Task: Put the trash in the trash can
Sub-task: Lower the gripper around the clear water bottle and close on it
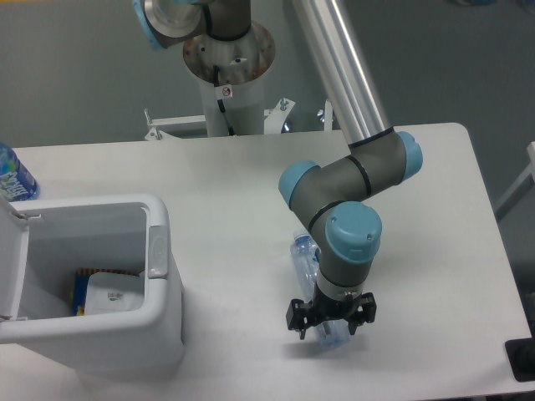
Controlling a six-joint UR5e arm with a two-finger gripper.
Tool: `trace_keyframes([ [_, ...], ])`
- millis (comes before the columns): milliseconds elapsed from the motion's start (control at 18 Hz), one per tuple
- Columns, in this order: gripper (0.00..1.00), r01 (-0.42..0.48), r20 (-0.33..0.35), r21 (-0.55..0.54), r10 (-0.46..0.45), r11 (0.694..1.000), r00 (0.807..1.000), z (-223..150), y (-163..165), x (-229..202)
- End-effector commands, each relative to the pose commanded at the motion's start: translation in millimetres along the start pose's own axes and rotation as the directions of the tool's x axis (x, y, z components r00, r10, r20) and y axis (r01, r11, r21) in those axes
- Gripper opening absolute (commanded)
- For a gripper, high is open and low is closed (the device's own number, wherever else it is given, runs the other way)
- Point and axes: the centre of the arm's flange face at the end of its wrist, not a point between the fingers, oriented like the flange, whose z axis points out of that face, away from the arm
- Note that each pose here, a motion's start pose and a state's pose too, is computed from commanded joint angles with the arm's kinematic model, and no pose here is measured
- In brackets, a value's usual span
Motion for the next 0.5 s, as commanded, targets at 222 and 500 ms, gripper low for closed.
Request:
trace_keyframes([
  [222,1.00,-0.001,0.022,-0.015,0.001,1.000,1.000,7.1,2.5,-1.6],
  [500,0.99,0.000,0.027,-0.020,0.001,1.000,1.000,12.7,1.4,-3.4],
])
